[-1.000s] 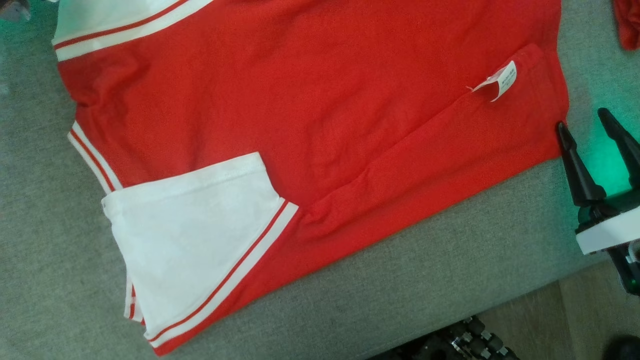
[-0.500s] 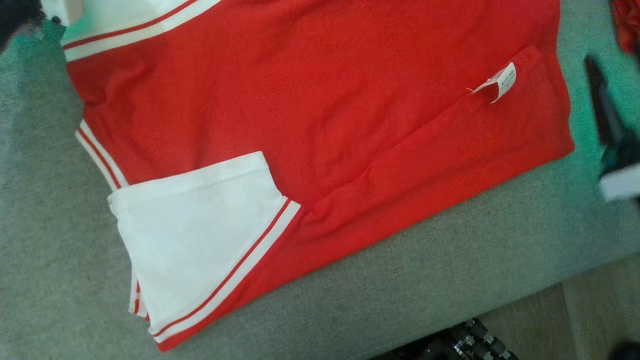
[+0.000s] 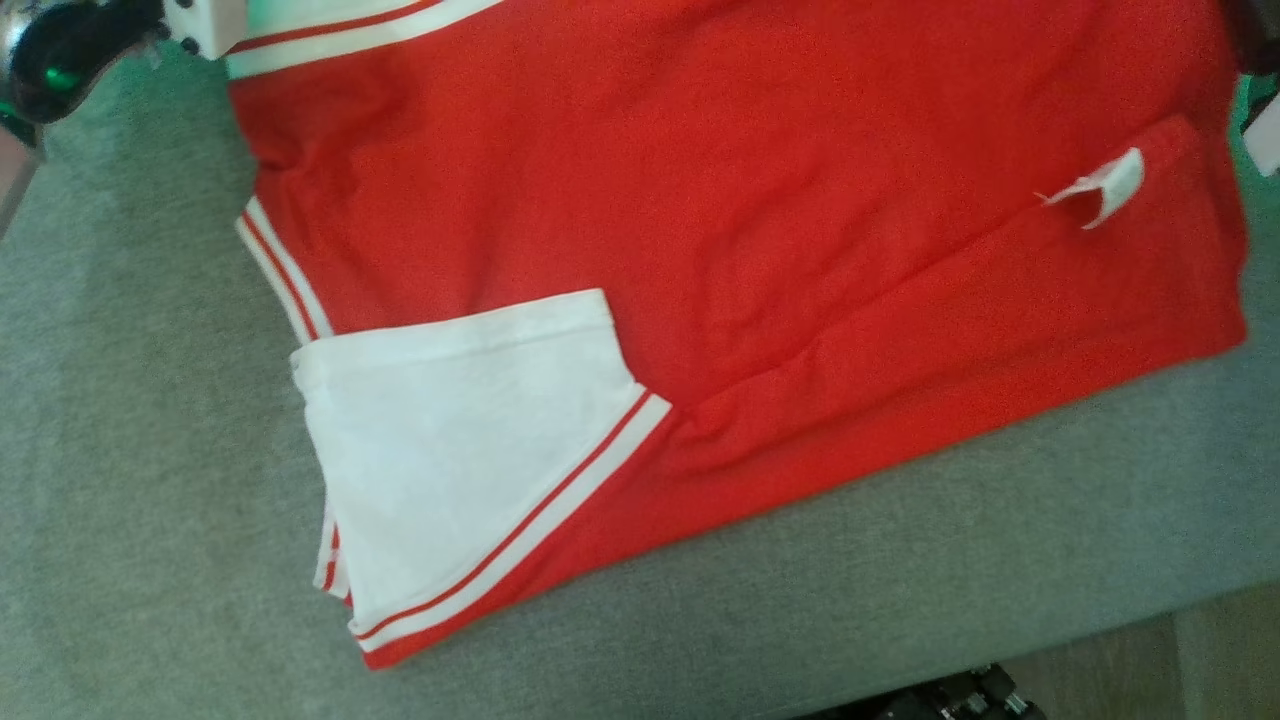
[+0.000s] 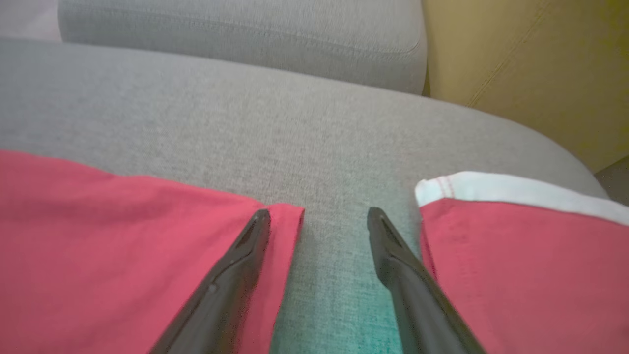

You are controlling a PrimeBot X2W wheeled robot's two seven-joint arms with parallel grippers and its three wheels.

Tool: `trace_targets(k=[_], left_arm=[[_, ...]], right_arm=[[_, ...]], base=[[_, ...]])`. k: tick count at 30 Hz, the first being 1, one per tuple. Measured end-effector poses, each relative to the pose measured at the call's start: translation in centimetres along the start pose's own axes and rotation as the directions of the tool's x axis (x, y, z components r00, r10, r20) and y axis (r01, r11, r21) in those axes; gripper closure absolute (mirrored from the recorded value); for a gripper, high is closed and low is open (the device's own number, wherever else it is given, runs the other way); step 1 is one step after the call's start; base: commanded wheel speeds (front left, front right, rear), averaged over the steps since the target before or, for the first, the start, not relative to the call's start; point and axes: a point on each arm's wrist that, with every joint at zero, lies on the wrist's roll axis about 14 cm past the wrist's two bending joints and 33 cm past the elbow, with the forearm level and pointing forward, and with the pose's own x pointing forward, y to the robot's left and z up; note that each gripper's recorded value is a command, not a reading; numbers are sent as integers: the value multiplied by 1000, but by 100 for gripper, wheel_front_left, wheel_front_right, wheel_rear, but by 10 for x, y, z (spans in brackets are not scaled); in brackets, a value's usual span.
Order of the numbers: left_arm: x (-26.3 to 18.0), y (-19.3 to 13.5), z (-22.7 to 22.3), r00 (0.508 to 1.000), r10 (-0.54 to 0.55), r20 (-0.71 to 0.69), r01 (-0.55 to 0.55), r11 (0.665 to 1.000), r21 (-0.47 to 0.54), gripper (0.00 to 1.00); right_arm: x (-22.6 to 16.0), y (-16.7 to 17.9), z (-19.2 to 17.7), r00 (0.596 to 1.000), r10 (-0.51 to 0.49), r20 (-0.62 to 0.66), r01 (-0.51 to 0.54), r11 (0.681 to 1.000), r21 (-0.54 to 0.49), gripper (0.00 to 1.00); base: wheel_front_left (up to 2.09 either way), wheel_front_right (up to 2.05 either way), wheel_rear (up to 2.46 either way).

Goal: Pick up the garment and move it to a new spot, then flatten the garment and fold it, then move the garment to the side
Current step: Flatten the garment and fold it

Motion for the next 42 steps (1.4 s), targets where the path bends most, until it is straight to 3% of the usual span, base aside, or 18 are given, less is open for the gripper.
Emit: trace_targets(k=[8,9,12,13,20,26,36,42], left_arm=[[-2,3,-8,1000,1,-9,-1,1000,4,100],[-3,3,-7,1000,0,-4,0,1000,3,100],[-5,4,-6,1000,4,-6,-4,1000,3,100],[-6,5,-6,1000,6,-5,-6,1000,2,100],[-12,6,-3,999,19,33,-20,1000,22,100],[-24,14,24,983,52,174,-67,994,85,100],[-70,17,81,877,79,474,-158,979,128,100],[-94,-9,71,856,33,515,-117,984,133,100]], right_arm=[[19,8,-15,994,41,-102,-51,994,-95,0],[20,9,-15,993,46,-110,-56,994,-93,17],[20,13,-17,990,63,-125,-74,993,-91,91],[20,15,-18,989,68,-129,-80,993,-91,100],[16,15,-15,988,84,-129,-98,989,-109,100],[16,12,11,996,86,2,-85,991,-104,100],[7,4,66,970,68,232,-63,998,-29,100],[-7,9,53,969,77,235,-88,996,34,100]], base=[[0,0,0],[0,0,0],[0,0,0],[0,0,0],[0,0,0],[0,0,0],[0,0,0],[0,0,0]])
